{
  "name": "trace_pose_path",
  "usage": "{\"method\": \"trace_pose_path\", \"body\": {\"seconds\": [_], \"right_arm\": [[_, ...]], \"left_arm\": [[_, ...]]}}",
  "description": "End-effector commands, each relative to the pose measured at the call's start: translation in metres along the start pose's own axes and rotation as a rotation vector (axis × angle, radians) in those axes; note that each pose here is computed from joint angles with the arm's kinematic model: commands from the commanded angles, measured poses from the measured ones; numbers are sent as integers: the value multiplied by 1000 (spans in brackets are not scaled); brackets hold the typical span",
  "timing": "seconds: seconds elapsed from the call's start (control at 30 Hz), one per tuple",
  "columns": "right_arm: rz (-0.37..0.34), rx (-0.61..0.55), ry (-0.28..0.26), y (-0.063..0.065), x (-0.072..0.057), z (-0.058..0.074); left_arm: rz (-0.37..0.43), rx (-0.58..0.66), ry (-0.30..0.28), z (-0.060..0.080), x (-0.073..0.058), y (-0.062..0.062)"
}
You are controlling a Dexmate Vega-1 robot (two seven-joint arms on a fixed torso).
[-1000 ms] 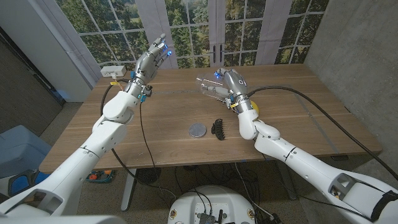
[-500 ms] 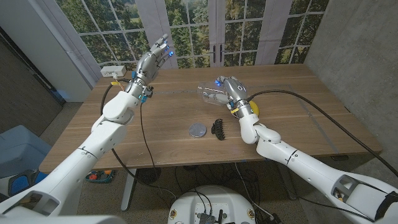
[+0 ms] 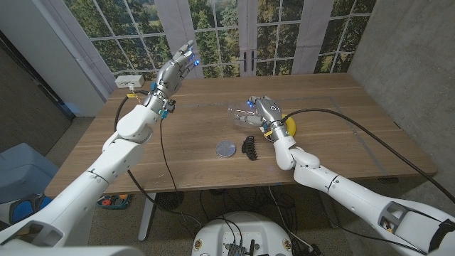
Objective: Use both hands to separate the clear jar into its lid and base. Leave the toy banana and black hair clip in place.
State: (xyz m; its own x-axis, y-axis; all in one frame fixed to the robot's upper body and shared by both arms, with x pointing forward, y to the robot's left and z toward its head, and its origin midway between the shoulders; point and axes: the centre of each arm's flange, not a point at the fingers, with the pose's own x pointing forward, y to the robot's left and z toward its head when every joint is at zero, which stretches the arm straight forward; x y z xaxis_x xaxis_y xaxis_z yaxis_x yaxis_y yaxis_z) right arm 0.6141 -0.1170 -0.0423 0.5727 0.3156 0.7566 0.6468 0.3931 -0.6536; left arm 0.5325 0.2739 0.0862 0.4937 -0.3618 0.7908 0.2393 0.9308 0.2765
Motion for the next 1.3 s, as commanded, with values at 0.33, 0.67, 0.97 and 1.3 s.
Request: {"method": "trace_pose_path", "body": {"seconds": [0.33,0.67,0.97,1.3], "right_arm": [[39,-95,20,25,-3,-14],[43,-117,19,23,0,-15],[139,-106,45,14,7,-18],[194,-45,75,3,13,-17]], "left_arm": [[-13,6,2,1,3,0],[-16,9,0,1,5,0],[-22,-3,1,1,4,0],[-23,-3,-1,2,3,0]]}}
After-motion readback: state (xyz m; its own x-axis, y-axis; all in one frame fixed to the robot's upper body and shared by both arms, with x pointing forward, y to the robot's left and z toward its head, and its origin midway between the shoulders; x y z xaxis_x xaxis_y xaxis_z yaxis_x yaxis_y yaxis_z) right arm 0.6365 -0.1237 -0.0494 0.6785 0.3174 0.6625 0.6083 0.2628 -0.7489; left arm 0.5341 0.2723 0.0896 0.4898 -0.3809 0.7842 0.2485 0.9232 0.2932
